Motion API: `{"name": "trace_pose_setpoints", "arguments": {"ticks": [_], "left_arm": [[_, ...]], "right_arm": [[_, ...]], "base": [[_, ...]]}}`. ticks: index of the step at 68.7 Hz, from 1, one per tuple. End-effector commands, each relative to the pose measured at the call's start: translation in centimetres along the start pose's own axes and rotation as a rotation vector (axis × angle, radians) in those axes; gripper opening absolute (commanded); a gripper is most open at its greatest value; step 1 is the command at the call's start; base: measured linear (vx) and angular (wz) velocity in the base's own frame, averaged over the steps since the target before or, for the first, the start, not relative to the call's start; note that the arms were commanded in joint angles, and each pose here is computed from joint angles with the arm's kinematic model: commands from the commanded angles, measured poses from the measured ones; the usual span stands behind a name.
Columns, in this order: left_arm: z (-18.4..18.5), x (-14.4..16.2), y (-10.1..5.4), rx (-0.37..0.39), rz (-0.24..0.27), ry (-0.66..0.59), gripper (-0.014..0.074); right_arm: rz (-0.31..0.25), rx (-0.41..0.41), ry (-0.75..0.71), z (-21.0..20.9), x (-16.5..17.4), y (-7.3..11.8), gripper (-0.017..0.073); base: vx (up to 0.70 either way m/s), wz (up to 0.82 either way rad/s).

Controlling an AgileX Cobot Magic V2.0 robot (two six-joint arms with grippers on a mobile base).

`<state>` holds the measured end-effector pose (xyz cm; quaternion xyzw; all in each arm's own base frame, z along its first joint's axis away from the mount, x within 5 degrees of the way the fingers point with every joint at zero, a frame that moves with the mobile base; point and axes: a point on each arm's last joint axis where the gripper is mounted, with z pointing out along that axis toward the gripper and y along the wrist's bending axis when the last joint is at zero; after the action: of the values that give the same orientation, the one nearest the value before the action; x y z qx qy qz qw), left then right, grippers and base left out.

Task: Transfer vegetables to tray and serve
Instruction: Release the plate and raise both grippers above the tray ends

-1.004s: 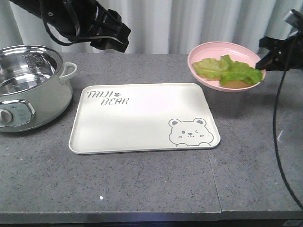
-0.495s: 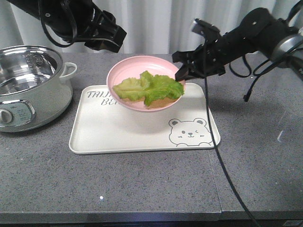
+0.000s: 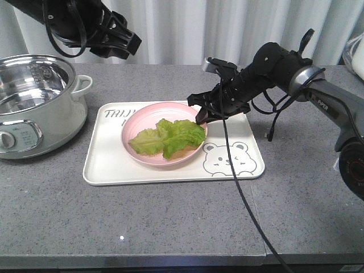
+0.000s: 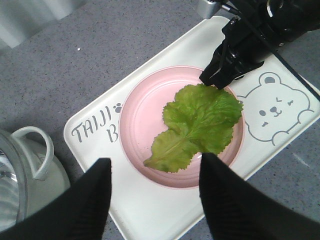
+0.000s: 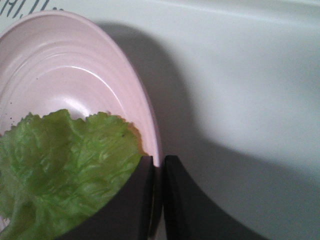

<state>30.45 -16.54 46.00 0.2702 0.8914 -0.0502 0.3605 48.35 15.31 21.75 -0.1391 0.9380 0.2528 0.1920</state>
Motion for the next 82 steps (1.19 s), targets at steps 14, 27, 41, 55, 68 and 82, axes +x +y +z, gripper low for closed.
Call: {"name": "trace_pose_setpoints", "arguments": {"ticks": [14,27,41,55,68,82], "left_arm": [[-2.5,-0.3,0.9,-0.086,-0.05,-0.069,0.0375],[-2.6,-0.3,1.0,-0.1,-0.058,-0.07,0.0375],[-2.6,-0.3,1.3,-0.134,-0.06,-0.07,0.0375],[-2.9,-0.1,2.2,-0.166,-0.123,-0.076,0.0375],[-2.9,0.3,4.4,-0.181,-0.234,-0.072,0.0375],[-2.5,0.9,5.9,-0.149,-0.309,-0.055,0.0375]], "right_arm": [[-0.054,-0.026,-0.113,-4.0,-1.6,2.2,0.0323],[-0.044,-0.024,-0.127,-4.8,-1.7,2.3,0.0464],[-0.117,0.082,-0.191,-9.1,-2.1,3.4,0.0463],[-0.116,0.184,-0.255,-14.5,-1.9,4.7,0.0463],[-0.019,0.241,-0.179,-18.1,-0.4,4.4,0.0463],[0.072,0.266,-0.129,-19.7,0.7,4.4,0.0461]], "base": [[0.0,0.0],[0.0,0.0],[0.0,0.0],[0.0,0.0],[0.0,0.0],[0.0,0.0]]}}
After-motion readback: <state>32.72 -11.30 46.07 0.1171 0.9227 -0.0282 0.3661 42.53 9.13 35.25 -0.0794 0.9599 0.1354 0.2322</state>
